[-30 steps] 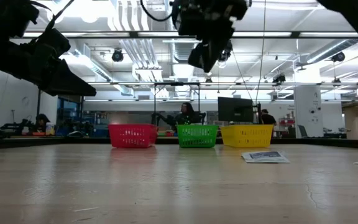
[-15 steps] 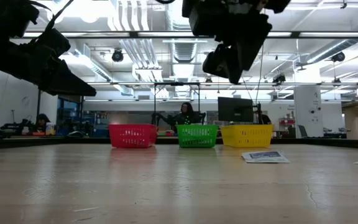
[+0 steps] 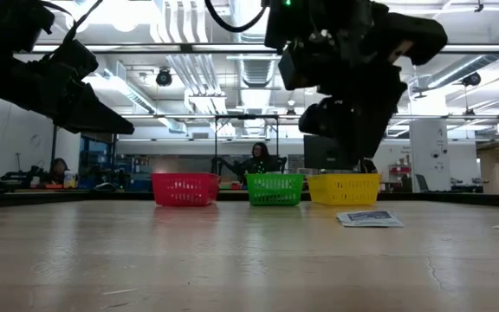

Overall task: Pick & Place First Aid Supplies
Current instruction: Put the alcohol pad into the green basket

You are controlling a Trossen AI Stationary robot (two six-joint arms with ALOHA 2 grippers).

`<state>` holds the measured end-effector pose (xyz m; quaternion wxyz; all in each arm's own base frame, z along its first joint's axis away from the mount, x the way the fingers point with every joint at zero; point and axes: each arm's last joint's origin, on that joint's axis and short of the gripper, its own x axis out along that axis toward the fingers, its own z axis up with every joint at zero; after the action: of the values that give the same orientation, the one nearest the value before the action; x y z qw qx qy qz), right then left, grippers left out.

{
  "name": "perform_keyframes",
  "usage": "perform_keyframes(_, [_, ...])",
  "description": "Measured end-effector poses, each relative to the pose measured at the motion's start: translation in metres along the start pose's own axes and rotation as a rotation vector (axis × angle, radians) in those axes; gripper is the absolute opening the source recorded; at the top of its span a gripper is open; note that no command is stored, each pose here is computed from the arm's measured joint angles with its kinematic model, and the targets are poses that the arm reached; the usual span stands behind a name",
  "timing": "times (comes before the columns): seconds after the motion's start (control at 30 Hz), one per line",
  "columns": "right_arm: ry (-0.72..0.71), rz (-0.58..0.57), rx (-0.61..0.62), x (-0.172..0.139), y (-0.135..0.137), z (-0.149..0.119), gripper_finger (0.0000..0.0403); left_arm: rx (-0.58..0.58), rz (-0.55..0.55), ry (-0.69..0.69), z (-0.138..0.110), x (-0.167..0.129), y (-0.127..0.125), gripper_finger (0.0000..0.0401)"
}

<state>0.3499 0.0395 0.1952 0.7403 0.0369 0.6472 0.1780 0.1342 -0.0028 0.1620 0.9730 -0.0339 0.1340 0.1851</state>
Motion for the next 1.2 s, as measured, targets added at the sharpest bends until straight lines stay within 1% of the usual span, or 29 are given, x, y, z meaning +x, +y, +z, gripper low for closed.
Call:
perform_keyframes(0.1, [-0.029,-0.001,0.006,0.008,0.0,0.0,0.0125,-0.001,0.0,0.0,0.0,0.0,0.0,0.0133])
perform_keyframes(0.4, [-0.024,-0.003,0.015,0.018,0.0,-0.005,0.0113,-0.003,0.0,0.0,0.0,0.0,0.0,0.0133])
perform_keyframes(0.57, [-0.024,-0.002,0.011,0.026,0.001,-0.009,0.0109,-0.026,-0.001,0.0,0.0,0.0,0.0,0.0133])
perform_keyframes(0.9, [-0.07,-0.07,0.018,0.033,-0.002,-0.008,0.0109,-0.028,-0.001,0.0,0.0,0.0,0.0,0.0133])
perform_keyframes(1.2, [-0.051,-0.073,0.028,0.042,-0.005,-0.017,0.0105,-0.026,0.0,0.0,0.0,0.0,0.0,0.0133])
